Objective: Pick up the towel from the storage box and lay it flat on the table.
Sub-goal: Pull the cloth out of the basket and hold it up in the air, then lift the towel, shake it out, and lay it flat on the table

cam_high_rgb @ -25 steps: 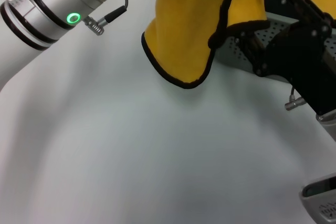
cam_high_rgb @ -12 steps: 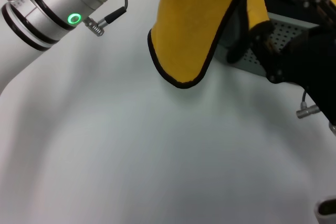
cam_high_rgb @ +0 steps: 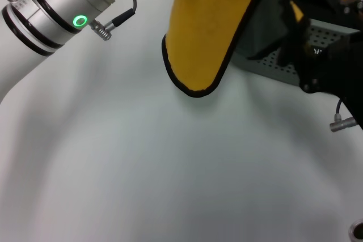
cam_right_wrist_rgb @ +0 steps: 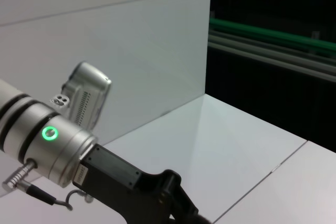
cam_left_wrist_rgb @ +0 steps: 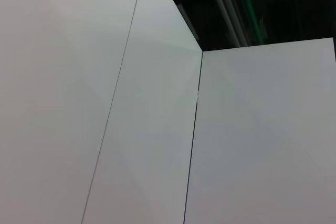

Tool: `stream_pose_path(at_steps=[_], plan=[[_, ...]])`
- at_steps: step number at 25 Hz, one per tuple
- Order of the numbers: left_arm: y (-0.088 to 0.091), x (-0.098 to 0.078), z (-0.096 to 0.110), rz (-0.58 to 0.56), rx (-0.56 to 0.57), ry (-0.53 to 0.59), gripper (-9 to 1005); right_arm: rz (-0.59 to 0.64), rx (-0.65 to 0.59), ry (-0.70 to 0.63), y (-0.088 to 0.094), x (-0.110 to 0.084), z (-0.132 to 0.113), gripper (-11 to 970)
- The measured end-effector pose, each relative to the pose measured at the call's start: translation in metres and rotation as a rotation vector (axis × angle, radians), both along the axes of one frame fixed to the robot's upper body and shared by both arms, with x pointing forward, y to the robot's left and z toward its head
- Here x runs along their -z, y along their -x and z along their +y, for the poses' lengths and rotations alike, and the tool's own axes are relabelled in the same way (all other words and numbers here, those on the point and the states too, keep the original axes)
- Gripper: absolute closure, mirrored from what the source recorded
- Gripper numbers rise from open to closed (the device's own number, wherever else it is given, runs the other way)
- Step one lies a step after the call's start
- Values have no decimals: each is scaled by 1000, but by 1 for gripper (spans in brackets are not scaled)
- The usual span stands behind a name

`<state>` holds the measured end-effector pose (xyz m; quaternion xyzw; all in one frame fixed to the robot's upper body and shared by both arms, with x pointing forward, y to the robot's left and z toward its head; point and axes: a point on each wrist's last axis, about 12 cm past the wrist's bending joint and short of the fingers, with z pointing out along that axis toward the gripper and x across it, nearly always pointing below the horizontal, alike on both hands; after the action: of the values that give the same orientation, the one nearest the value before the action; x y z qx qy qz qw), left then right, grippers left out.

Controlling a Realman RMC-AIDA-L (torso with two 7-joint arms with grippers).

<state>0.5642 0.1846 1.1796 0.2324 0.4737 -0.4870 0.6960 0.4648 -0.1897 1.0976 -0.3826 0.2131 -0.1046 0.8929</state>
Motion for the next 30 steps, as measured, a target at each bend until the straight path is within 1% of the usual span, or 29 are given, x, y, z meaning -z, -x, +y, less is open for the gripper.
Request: stream_pose_path(at_steps=[7, 14, 18, 20, 22, 26, 30], plan=[[0, 2, 0, 8, 1, -2, 976, 4, 19, -12, -3, -1, -2, 559], [0, 6, 2, 24, -7, -4, 976, 36, 14, -58, -7, -4, -4, 827], [1, 12, 4, 41, -8, -15, 976, 97, -22, -143, -14, -8, -8, 953], [2, 18, 7, 59, -11, -26, 976, 130, -46, -202, -21, -13, -13, 953], [4, 24, 10, 77, -19, -38, 976, 162, -83, -253, -28, -19, -18, 953], [13, 37, 15, 100, -6, -76, 976, 243, -214, -342, -47, -33, -29, 952], [23, 45, 15, 92, 45, -113, 976, 396, -422, -372, -71, -51, -40, 952]])
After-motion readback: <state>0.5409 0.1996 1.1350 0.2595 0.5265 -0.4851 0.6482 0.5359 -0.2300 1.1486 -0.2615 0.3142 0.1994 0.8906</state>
